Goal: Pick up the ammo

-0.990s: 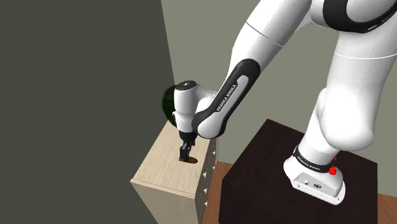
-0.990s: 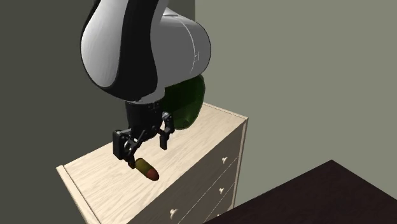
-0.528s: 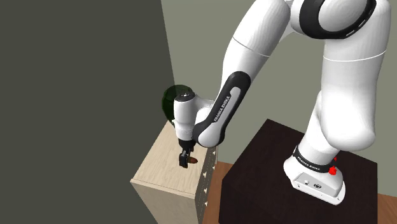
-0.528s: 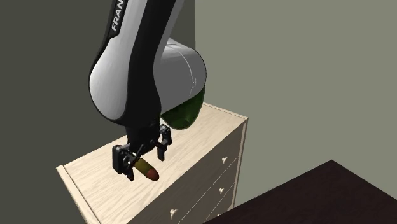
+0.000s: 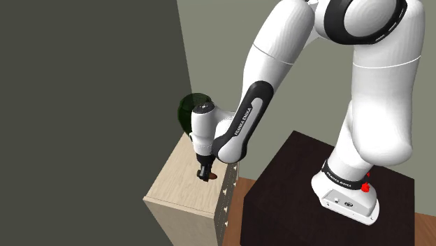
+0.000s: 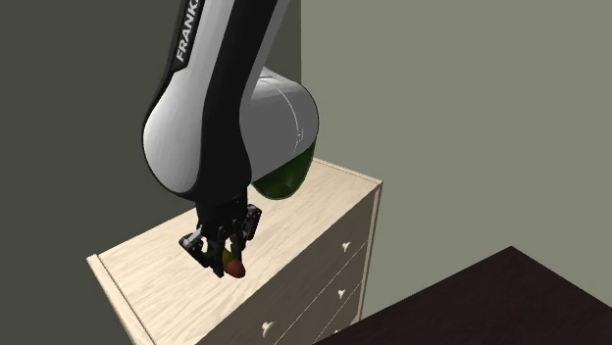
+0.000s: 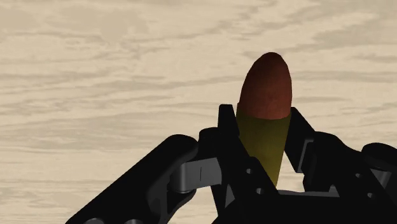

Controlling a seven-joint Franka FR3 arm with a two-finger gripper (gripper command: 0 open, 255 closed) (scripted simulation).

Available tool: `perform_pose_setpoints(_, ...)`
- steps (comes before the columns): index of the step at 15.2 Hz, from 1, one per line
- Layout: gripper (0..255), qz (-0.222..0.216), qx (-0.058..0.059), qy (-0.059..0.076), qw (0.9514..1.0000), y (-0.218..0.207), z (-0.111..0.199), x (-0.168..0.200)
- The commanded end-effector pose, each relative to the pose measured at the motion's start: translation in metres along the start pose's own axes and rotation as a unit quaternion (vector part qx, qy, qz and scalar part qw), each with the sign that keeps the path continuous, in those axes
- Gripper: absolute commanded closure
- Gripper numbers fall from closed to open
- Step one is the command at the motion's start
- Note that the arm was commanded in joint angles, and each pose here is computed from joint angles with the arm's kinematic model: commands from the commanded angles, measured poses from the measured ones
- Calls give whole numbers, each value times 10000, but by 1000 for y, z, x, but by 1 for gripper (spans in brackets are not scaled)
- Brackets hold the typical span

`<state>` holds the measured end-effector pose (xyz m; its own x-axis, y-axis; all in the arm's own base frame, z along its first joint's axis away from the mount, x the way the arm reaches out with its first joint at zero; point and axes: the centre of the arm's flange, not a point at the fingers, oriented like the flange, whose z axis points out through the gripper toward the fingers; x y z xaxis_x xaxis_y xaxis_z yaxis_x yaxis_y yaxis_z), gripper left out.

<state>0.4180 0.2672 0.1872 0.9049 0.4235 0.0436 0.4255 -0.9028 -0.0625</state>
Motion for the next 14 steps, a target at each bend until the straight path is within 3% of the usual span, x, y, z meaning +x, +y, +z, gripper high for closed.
perform_pose_setpoints(1,255,3,0,-5,10000,0,0,0)
perform_pose_setpoints(4,255,3,0,-5,10000,0,1,0)
perform_pose_setpoints(14,255,3,0,-5,10000,-4,-52,3)
